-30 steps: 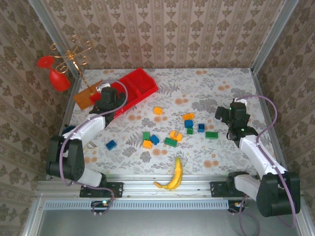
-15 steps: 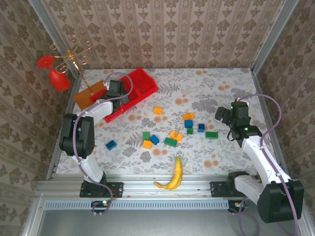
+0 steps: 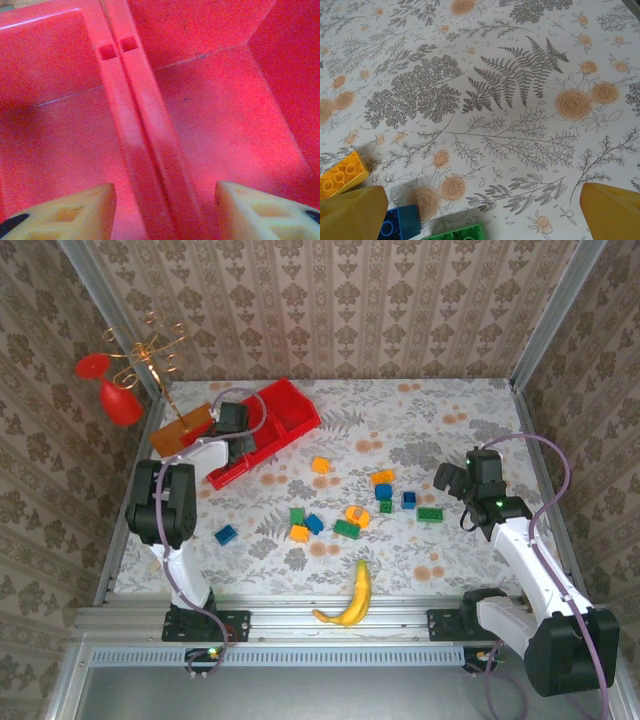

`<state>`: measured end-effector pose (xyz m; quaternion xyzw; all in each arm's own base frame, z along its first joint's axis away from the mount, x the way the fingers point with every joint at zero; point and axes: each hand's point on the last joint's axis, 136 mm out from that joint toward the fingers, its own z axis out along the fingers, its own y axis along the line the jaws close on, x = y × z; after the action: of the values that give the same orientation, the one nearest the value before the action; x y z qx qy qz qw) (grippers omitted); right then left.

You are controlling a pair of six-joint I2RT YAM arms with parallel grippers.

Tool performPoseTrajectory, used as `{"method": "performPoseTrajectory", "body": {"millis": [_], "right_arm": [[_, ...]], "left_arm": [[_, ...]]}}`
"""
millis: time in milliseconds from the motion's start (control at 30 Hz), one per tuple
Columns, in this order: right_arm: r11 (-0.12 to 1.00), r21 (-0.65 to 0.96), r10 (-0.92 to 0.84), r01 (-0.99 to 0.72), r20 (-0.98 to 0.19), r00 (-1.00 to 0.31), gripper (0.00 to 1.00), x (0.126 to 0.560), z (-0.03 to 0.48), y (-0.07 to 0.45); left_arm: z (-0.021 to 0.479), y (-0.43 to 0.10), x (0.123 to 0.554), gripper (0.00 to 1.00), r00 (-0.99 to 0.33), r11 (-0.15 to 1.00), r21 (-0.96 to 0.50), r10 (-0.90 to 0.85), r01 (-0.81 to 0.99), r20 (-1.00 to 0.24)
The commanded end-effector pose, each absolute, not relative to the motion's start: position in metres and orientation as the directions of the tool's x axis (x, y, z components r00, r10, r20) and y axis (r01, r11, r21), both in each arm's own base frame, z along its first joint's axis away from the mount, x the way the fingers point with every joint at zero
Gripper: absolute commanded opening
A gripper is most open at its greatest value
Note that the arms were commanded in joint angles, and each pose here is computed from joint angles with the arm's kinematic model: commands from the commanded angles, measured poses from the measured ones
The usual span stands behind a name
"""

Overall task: Sort the legos into containers by color
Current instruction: Rotate the container at the top-center of the table.

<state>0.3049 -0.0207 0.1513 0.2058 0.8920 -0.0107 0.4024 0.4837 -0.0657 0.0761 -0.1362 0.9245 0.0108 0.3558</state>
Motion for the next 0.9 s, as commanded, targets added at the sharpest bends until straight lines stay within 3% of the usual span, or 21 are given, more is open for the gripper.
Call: {"method": "performPoseTrajectory", "body": {"millis": [0,367,867], "right_arm": [[0.907,0.183,0.386,0.379,-0.722,-0.574,1.00,0.305,0.166,-0.016],[0.904,0.192,0.395,0.381,-0.714,-0.578,1.00,0.302,0.164,-0.012],[0.911,0.199,0.387,0.362,-0.717,-0.580,1.00,0.303,0.170,-0.006]], "left_arm": [[0.068,-0.068,0.488,0.48,-0.739,0.972,-0.070,-0.218,-0.226,-0.638],[0.059,-0.089,0.496,0.19,-0.774,0.985,-0.078,-0.167,-0.152,-0.611],[0.062,-0.166,0.499,0.17,-0.771,0.983,-0.149,-0.178,-0.108,-0.612]]}}
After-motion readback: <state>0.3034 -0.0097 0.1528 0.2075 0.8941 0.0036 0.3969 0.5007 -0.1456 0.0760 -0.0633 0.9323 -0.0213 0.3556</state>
